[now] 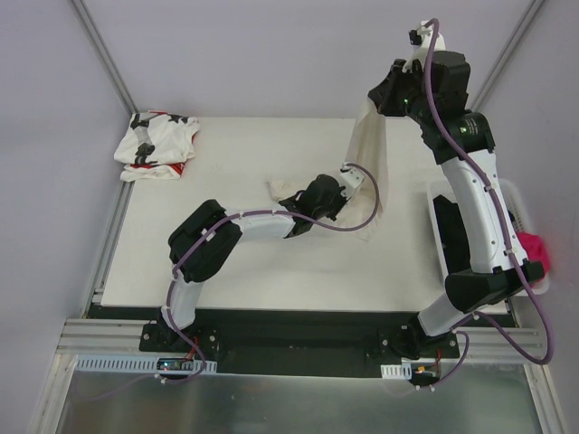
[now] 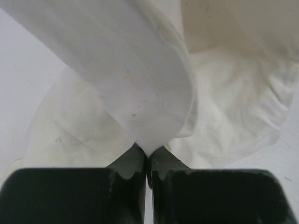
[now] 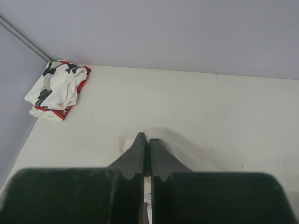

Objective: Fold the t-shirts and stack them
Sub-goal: Flatten out the tshirt

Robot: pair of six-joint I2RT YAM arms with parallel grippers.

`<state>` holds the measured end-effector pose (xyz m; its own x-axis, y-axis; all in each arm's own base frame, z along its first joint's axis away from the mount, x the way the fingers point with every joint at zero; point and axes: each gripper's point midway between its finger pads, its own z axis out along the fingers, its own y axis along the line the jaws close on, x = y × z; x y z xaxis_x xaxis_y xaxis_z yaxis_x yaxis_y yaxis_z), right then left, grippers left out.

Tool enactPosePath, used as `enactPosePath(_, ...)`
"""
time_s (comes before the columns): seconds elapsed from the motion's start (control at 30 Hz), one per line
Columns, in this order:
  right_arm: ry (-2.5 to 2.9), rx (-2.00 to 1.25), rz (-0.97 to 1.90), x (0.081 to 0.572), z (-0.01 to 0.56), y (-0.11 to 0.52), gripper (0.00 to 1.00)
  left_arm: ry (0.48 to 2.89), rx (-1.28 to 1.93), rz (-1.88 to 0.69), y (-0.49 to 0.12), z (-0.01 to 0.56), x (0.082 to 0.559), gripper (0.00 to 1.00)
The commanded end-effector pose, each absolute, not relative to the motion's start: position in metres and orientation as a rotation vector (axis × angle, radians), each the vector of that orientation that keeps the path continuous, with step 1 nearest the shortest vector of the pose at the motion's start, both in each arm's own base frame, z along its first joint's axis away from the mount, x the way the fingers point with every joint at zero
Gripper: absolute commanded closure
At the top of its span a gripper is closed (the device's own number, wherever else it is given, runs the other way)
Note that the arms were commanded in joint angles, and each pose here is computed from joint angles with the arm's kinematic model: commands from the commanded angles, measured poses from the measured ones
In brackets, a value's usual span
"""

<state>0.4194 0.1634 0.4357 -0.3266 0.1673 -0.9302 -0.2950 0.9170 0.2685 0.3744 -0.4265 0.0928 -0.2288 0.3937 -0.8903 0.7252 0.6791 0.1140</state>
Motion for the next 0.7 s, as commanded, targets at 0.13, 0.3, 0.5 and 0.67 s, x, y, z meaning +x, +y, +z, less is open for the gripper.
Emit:
enactPosePath(0.13, 1.746, -0.062, 0.517, 0.415, 0.468, 0.158, 0.99, 1.826, 0.824, -0.327, -0.418, 0.115, 0.384, 1.00)
enactPosePath(0.3, 1.764, -0.051, 0.514, 0.418, 0.461, 0.155, 0.99, 1.751, 0.736, -0.190, -0.393, 0.173, 0.397, 1.00)
enactPosePath(0.5, 1.779, -0.046, 0.506, 0.419, 0.457, 0.152, 0.99, 1.685, 0.618, -0.089, -0.357, 0.260, 0.416, 1.00)
enactPosePath(0.67, 1.786, -0.066, 0.512, 0.418, 0.456, 0.154, 0.99, 1.554, 0.544, -0.013, -0.326, 0.352, 0.427, 1.00)
